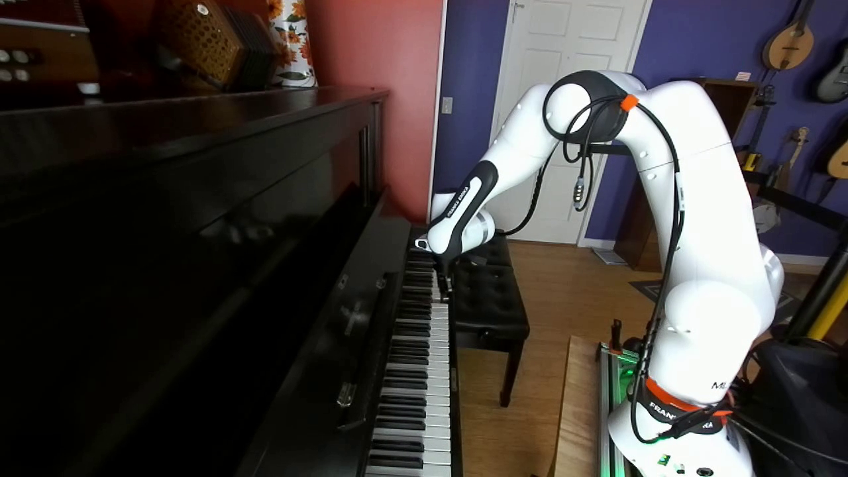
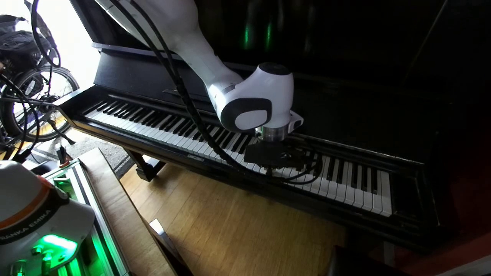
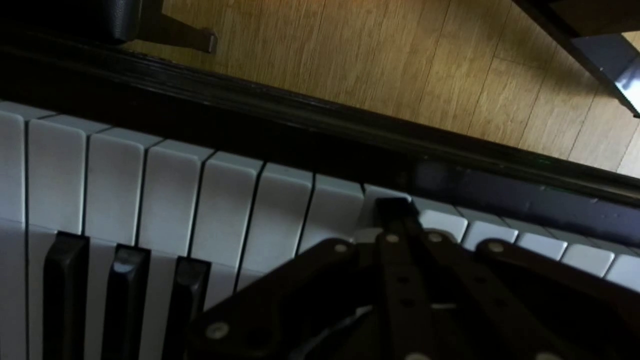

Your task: Press a white key in the middle of the piano

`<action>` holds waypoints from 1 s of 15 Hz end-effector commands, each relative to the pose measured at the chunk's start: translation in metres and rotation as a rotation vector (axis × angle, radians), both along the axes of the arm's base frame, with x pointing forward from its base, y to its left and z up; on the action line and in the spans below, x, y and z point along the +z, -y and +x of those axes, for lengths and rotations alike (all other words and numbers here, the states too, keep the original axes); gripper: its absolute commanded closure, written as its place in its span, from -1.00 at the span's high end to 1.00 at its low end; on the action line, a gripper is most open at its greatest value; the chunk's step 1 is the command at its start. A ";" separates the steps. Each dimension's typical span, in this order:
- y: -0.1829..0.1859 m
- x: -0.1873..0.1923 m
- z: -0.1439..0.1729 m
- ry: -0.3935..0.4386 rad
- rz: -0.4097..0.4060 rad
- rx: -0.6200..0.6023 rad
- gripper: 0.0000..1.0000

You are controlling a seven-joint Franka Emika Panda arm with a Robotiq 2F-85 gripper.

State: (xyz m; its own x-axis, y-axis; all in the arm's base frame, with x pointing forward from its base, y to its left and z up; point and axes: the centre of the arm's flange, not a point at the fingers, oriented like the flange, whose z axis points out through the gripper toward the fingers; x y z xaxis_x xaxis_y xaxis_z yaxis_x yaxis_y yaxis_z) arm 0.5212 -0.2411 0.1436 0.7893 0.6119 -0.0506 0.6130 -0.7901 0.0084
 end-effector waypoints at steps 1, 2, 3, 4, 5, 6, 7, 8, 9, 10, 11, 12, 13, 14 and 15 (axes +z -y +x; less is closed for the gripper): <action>0.005 -0.010 0.000 0.007 0.003 0.004 -1.00; 0.004 -0.007 0.000 0.009 0.001 0.004 -1.00; 0.003 -0.004 0.001 0.012 -0.001 0.006 -1.00; 0.002 -0.001 0.001 0.015 -0.002 0.007 -1.00; 0.002 0.002 0.001 0.017 -0.002 0.008 -1.00; 0.001 0.004 0.000 0.017 -0.005 0.011 -1.00; 0.001 0.007 0.000 0.018 -0.007 0.012 -1.00; 0.000 0.009 0.000 0.020 -0.007 0.012 -1.00; -0.001 0.012 0.000 0.023 -0.010 0.013 -1.00; -0.001 0.015 0.000 0.027 -0.014 0.014 -1.00; -0.002 0.018 0.000 0.033 -0.016 0.017 -1.00; -0.002 0.022 0.000 0.038 -0.018 0.016 -1.00; -0.002 0.025 0.001 0.043 -0.020 0.017 -1.00; -0.002 0.028 0.001 0.047 -0.021 0.017 -1.00; -0.003 0.032 0.001 0.052 -0.022 0.016 -1.00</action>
